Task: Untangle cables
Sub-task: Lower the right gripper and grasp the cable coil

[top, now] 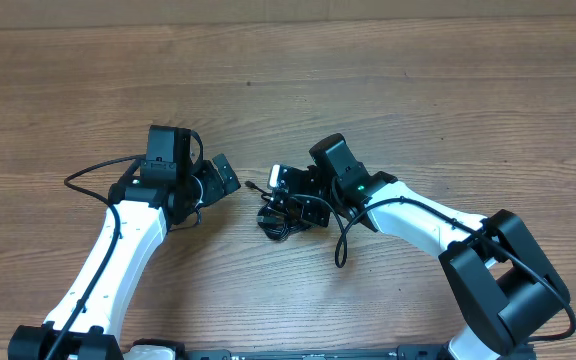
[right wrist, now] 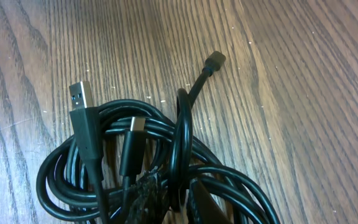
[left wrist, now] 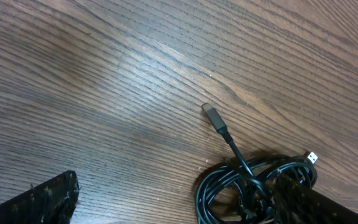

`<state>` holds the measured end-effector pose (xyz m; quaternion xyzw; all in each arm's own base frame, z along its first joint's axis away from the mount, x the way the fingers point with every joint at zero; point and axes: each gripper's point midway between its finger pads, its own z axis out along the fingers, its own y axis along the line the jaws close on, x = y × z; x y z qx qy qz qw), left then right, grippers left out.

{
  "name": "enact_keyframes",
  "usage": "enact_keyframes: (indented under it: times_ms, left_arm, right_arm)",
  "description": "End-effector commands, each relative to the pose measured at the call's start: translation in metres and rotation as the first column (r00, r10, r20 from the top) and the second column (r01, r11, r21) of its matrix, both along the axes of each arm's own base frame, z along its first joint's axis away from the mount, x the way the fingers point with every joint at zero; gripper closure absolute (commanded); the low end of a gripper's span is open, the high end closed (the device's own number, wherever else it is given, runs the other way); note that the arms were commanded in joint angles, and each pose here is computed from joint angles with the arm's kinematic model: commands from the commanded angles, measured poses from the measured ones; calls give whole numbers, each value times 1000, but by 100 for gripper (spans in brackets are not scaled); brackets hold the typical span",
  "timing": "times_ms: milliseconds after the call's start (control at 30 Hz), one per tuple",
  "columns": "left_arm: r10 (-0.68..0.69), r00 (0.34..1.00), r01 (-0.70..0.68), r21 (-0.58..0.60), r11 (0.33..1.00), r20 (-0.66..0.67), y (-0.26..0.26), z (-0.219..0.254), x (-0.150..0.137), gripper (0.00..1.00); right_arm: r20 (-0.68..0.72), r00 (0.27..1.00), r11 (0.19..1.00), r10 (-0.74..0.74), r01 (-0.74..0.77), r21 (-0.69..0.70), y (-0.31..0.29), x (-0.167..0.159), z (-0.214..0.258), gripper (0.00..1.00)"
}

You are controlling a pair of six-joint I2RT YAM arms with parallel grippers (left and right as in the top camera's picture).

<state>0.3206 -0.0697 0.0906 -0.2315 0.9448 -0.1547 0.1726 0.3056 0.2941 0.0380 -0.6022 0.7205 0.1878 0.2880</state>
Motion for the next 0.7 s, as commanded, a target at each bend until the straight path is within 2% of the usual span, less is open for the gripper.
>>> enact_keyframes:
  times_ms: [0, 633, 667]
  left_arm:
    - [-13, 1000, 12, 18, 1000, 23, 1, 5, 6, 0]
    - [-13, 1000, 12, 17, 1000, 23, 1, 5, 6, 0]
    - [-13, 1000, 12, 17, 1000, 23, 1, 5, 6, 0]
  right_arm:
    - [-1, 1000, 1000, 4, -4, 14, 3, 1, 0, 86]
    - [-18, 1000, 1000, 21, -21, 1, 9, -4, -12, 87]
    - [-16, 1000, 1000, 20, -20, -1, 8, -4, -12, 89]
